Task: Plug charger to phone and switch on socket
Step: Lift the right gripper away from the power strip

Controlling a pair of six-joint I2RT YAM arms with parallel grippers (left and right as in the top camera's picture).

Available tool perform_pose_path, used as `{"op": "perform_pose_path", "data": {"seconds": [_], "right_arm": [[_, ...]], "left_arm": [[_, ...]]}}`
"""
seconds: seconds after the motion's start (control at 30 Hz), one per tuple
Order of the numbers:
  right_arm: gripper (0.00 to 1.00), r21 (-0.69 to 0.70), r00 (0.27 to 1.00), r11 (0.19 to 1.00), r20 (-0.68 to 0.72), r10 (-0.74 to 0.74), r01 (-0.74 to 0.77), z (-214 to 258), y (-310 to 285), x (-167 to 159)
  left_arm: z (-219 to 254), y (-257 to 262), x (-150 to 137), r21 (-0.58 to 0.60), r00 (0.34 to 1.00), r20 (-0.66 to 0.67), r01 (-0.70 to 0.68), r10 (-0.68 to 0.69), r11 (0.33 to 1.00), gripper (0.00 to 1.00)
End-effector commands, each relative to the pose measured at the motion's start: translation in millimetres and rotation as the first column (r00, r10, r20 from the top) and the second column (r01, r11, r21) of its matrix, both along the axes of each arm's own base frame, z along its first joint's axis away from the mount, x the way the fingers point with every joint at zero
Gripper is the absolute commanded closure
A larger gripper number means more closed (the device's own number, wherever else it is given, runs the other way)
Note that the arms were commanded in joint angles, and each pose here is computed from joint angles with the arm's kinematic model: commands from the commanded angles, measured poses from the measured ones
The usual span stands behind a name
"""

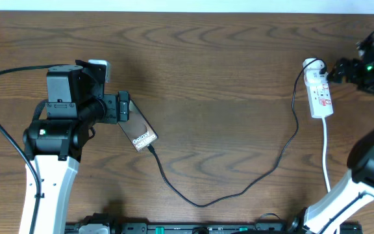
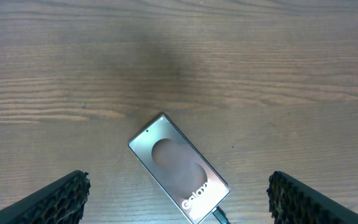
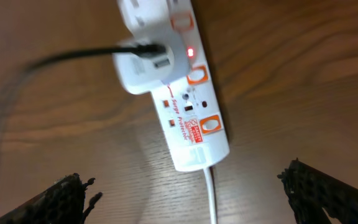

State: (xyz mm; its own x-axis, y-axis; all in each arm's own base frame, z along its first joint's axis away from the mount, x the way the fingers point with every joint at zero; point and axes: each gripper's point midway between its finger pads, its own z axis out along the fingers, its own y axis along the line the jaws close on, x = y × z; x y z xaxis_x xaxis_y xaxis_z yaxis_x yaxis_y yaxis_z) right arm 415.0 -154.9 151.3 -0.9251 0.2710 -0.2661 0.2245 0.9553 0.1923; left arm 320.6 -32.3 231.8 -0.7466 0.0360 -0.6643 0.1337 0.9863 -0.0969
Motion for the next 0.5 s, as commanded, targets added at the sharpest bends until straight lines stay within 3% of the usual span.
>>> {"op": "perform_pose_path", "data": {"seconds": [0.0, 0.17, 0.47], "right_arm": [[0.01, -0.061, 0.985, 0.997, 0.169, -0.027, 0.038, 75.6, 3.1, -4.5], [0.01, -0.098, 0.968, 0.994, 0.249, -0.019, 0.045, 110.5, 6.9, -13.1], [0.01, -0.101, 0.967, 0.994, 0.255, -0.018, 0.045, 113.6, 7.6, -14.5]], "left_arm": [[2.1, 1.6, 1.3, 0.021, 1.000, 0.008, 0.006, -0.006, 1.000, 0.08], [2.1, 1.6, 1.3, 0.021, 1.000, 0.008, 0.006, -0.006, 1.000, 0.08], [2.1, 1.6, 1.3, 0.021, 1.000, 0.008, 0.006, -0.006, 1.000, 0.08]]}}
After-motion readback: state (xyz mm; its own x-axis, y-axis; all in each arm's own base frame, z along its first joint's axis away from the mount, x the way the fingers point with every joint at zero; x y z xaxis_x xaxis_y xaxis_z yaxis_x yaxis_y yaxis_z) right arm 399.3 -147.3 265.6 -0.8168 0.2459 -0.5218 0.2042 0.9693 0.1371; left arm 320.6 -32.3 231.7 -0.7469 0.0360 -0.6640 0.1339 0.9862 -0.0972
